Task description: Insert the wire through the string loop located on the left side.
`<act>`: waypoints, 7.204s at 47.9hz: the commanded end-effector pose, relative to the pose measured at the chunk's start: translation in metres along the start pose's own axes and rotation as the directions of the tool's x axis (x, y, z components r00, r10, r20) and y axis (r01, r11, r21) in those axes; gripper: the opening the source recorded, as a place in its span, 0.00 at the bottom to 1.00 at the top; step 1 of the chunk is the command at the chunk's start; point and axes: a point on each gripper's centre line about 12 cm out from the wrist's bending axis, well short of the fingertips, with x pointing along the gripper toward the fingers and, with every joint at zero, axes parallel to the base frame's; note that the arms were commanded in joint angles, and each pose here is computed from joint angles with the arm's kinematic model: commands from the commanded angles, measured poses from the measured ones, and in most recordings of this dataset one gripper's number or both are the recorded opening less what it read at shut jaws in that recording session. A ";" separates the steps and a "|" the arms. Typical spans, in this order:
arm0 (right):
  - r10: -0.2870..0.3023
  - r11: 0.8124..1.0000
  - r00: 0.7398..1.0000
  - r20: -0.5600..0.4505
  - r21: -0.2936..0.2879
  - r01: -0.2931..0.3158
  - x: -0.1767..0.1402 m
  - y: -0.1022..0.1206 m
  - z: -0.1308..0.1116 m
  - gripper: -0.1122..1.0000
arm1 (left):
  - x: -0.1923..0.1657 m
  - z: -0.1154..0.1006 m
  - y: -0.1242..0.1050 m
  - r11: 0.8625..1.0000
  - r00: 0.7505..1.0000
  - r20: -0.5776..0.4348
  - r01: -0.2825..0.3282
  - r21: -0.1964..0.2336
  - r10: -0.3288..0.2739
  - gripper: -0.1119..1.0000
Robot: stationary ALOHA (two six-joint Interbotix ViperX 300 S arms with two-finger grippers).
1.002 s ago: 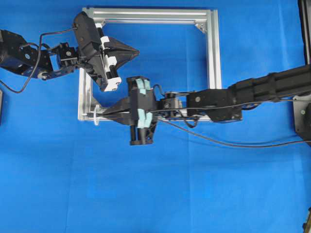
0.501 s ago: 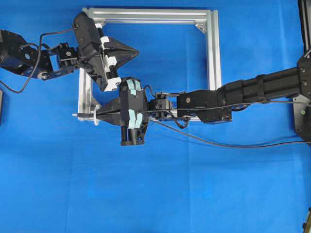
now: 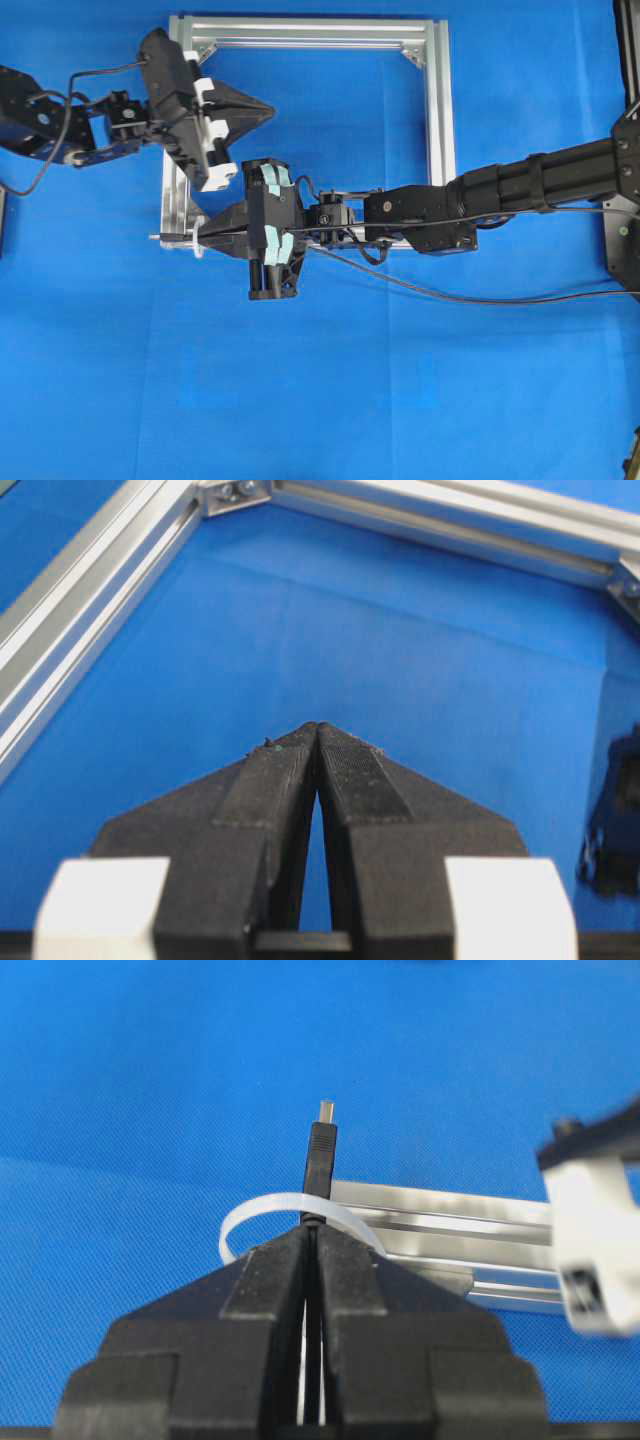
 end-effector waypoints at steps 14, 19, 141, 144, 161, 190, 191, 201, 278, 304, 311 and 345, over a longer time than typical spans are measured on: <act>0.003 1.000 0.999 0.041 0.000 -0.003 -0.001 0.001 0.017 0.10 | -0.053 -0.004 0.011 1.000 1.000 0.016 -0.022 -0.014 0.022 0.10; 0.003 1.000 0.999 0.041 0.000 -0.003 -0.001 0.001 0.017 0.10 | -0.070 -0.009 0.014 0.999 1.000 0.011 -0.029 -0.015 0.030 0.10; -0.006 1.000 1.000 0.027 0.005 0.006 -0.001 -0.003 0.015 0.10 | -0.119 -0.047 -0.076 0.940 0.935 -0.162 0.331 0.082 -0.315 0.89; -0.006 1.000 1.000 0.027 0.005 0.006 -0.001 -0.003 0.015 0.10 | -0.113 -0.051 -0.078 0.940 0.933 -0.183 0.330 0.084 -0.311 0.89; -0.006 1.000 1.000 0.025 0.005 0.006 -0.001 -0.003 0.015 0.10 | -0.109 -0.054 -0.079 0.940 0.931 -0.197 0.329 0.086 -0.308 0.88; -0.007 1.000 1.000 0.022 0.005 0.006 -0.001 -0.003 0.014 0.10 | -0.108 -0.053 -0.080 0.940 0.931 -0.194 0.329 0.086 -0.309 0.85; -0.007 1.000 1.000 0.022 0.005 0.006 -0.001 -0.003 0.014 0.10 | -0.108 -0.054 -0.079 0.940 0.931 -0.196 0.329 0.086 -0.308 0.85; -0.007 1.000 1.000 0.022 0.005 0.006 -0.001 -0.003 0.014 0.10 | -0.108 -0.053 -0.080 0.940 0.930 -0.198 0.331 0.086 -0.309 0.80; -0.018 0.999 1.000 -0.001 0.029 0.018 -0.013 -0.005 0.005 0.96 | -0.107 -0.051 -0.081 0.939 0.932 -0.186 0.332 0.089 -0.312 0.17; -0.021 0.999 1.000 -0.003 0.030 0.021 -0.013 -0.006 0.006 0.96 | -0.146 -0.044 -0.066 0.938 0.936 -0.131 0.338 0.079 -0.327 0.17; -0.021 0.999 1.000 0.000 0.030 0.021 -0.013 -0.006 0.007 0.96 | -0.154 -0.030 -0.066 0.935 0.933 -0.129 0.346 0.071 -0.336 0.17; -0.026 0.999 1.000 0.008 0.030 0.026 -0.012 -0.009 0.009 0.96 | -0.239 0.038 -0.045 0.921 0.922 -0.047 0.387 0.052 -0.385 0.17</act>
